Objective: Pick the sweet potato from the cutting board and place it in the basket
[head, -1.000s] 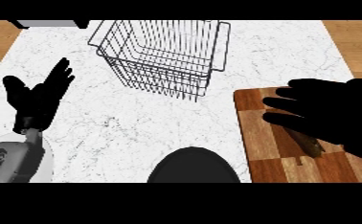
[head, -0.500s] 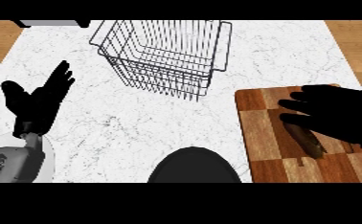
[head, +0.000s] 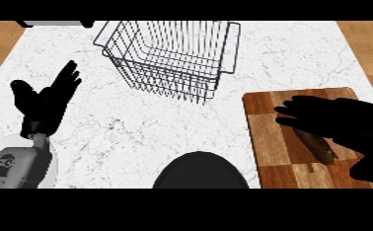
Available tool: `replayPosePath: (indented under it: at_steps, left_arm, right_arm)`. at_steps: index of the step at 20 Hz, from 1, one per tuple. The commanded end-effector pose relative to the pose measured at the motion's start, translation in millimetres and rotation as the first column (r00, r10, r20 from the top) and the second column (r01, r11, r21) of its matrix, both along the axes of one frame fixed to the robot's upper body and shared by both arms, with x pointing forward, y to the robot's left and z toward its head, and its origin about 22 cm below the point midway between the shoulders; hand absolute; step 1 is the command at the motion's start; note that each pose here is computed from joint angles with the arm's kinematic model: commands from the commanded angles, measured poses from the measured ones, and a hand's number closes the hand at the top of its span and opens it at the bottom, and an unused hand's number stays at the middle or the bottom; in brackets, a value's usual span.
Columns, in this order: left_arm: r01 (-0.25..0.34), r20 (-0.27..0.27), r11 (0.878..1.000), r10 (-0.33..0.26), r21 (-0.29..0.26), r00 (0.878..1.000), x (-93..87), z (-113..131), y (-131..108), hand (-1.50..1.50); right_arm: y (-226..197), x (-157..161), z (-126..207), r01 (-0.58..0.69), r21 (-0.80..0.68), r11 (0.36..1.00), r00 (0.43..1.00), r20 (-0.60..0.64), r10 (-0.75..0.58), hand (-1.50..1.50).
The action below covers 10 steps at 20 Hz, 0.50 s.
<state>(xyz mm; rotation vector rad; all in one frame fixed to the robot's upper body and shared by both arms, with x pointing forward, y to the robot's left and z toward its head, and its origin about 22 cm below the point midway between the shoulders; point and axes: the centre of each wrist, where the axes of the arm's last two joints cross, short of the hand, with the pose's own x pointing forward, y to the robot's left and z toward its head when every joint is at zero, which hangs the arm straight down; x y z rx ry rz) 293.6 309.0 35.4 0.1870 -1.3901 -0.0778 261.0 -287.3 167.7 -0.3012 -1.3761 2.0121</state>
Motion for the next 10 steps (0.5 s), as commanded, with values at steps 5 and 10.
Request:
replayPosePath:
  at_steps: [5, 10]
  left_arm:
    - [0.000, -0.016, 1.000, 0.000, -0.008, 1.000, -5.8, 11, 11, 0.00]
    - [-0.009, -0.006, 1.000, 0.009, 0.010, 1.000, 1.8, -11, 12, 0.00]
  right_arm:
    - [-8, 14, -74, -0.018, -0.028, 0.999, 1.000, -0.022, 0.017, -1.50]
    - [-27, 15, -95, -0.008, -0.157, 0.988, 0.999, -0.038, 0.002, -1.50]
